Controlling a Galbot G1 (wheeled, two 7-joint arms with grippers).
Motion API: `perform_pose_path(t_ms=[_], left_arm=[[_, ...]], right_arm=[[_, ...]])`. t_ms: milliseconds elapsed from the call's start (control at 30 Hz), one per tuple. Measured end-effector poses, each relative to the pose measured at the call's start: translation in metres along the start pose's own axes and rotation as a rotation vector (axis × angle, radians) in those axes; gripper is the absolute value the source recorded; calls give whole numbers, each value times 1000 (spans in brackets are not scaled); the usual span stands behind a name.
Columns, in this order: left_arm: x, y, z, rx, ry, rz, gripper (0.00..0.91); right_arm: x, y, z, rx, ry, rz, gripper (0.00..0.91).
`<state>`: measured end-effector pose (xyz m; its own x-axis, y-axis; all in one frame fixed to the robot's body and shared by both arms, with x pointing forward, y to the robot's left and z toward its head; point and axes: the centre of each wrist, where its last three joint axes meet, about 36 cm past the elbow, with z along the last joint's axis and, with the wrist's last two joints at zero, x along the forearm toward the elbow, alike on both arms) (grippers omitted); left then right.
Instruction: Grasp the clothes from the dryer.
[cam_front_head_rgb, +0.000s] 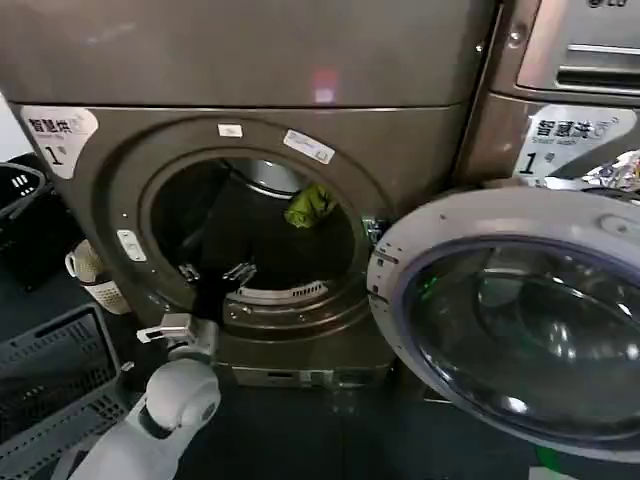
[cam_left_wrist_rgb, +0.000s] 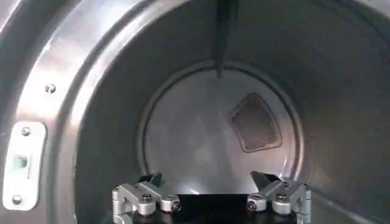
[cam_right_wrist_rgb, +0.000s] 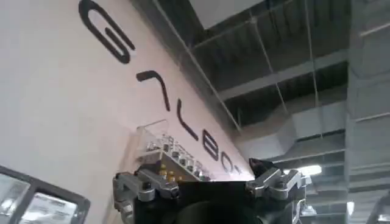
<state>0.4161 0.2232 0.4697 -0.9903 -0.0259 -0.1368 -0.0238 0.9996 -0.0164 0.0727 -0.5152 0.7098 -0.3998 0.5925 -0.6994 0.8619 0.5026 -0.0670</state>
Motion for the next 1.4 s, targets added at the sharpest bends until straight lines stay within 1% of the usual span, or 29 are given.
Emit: perform_pose_path(t_ms=[1400], left_arm=[[-2,-1,1,1,0,2,907]], right_arm=[[-1,-3,0,-1,-13,2,907]])
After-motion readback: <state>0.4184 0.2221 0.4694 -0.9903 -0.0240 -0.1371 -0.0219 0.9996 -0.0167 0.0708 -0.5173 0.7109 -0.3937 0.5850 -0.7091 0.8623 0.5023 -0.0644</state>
